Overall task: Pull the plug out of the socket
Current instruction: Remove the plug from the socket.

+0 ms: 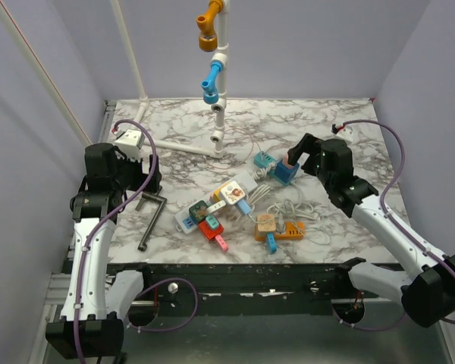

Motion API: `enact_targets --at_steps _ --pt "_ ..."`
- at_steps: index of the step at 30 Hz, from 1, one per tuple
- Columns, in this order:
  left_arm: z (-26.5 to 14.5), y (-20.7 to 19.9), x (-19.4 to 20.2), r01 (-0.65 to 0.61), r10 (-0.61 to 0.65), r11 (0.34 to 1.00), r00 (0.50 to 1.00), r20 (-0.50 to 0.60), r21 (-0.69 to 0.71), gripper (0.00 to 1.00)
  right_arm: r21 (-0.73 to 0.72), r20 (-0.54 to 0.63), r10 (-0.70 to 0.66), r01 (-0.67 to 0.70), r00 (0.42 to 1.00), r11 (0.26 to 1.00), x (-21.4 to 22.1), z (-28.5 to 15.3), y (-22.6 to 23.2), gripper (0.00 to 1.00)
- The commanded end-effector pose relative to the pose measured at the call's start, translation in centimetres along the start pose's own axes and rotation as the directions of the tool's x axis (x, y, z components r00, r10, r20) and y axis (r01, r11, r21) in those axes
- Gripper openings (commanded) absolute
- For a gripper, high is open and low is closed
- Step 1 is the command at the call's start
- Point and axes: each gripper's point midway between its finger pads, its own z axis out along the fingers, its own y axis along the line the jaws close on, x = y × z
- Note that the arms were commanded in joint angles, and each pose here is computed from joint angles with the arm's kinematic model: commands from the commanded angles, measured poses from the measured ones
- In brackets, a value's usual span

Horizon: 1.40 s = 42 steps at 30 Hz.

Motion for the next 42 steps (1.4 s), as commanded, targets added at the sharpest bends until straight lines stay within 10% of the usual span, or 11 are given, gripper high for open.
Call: enact_targets --at_steps 1,42 --pt "0.1 0.1 1.9 0.02 -0.02 1.0 0.998 -0.067 -0.003 0.98 0.128 -0.034 -0.055 0.059 0.998 0.99 -0.7 -0.4 -1.6 1.0" --pt "0.4 -6.9 4.4 -0.202 0.267 0.902 0.956 -0.125 0.382 0.99 -0.075 -0.18 -0.363 0.355 0.914 0.932 4.7 -3.9 12.6 1.0"
